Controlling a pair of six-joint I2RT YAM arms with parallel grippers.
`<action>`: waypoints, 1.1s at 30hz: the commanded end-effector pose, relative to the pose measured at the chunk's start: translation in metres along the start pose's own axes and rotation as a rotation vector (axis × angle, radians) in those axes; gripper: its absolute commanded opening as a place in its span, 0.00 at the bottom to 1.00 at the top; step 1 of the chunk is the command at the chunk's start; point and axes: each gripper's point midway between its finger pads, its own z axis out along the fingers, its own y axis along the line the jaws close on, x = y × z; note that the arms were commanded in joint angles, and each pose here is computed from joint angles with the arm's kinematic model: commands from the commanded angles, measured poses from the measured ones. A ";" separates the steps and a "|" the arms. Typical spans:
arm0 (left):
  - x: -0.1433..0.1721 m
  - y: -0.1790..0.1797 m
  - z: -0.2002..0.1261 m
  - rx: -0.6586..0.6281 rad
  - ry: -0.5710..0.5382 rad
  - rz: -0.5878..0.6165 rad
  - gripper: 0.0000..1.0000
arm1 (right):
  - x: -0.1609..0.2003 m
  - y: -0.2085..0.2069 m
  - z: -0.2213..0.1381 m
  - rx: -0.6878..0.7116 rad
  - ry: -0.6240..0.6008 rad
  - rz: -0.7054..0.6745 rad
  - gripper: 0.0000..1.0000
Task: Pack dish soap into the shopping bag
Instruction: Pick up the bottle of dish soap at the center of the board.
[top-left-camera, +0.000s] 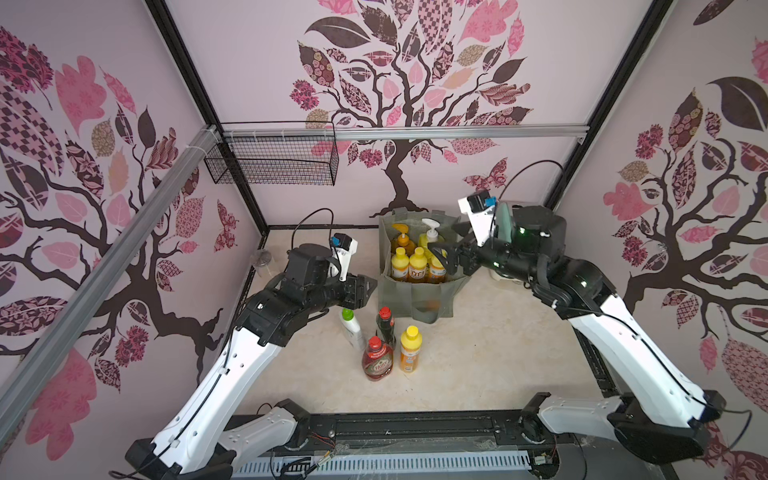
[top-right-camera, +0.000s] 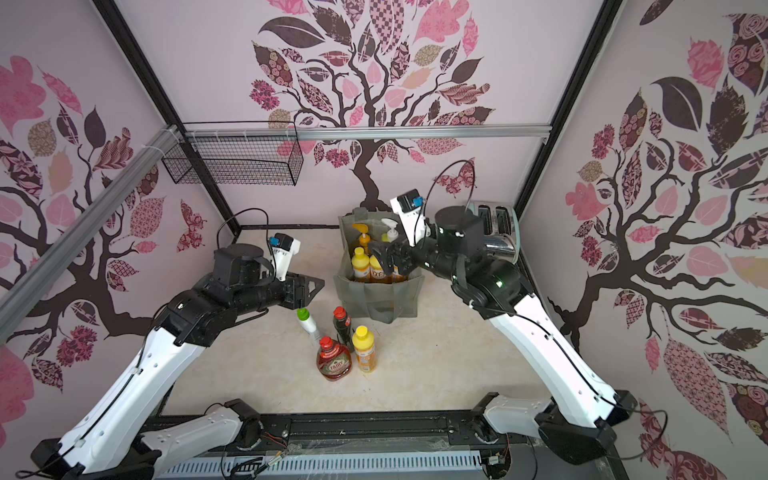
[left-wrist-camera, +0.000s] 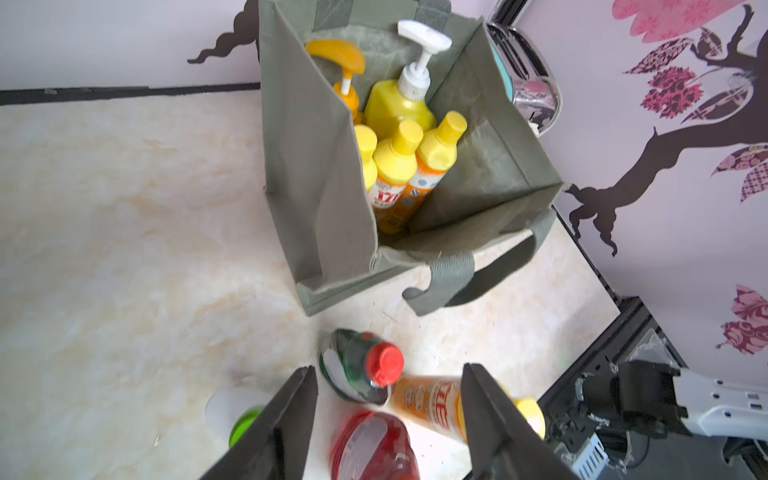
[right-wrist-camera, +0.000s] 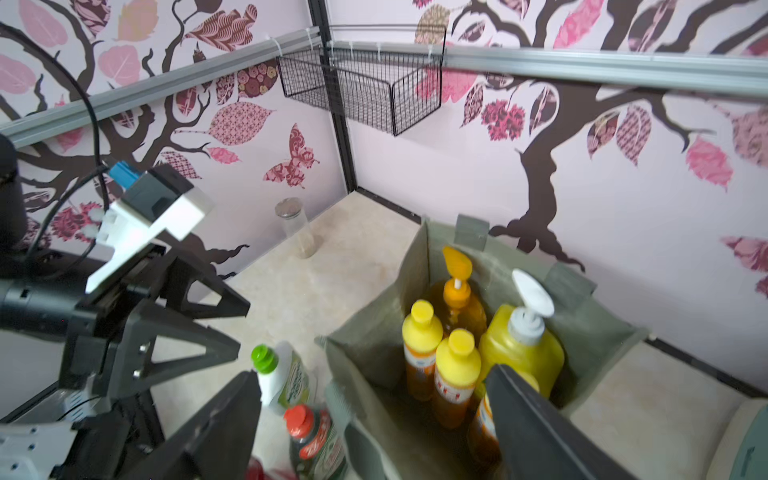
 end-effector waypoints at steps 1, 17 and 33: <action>0.040 0.006 -0.011 -0.033 0.106 0.035 0.61 | 0.060 0.002 -0.006 -0.022 0.145 0.081 0.89; 0.123 -0.020 -0.004 0.057 0.285 0.112 0.74 | 0.205 -0.010 -0.055 0.061 0.363 0.214 0.87; 0.147 -0.006 0.037 -0.072 0.337 0.206 0.69 | 0.202 -0.008 -0.058 0.054 0.350 0.221 0.87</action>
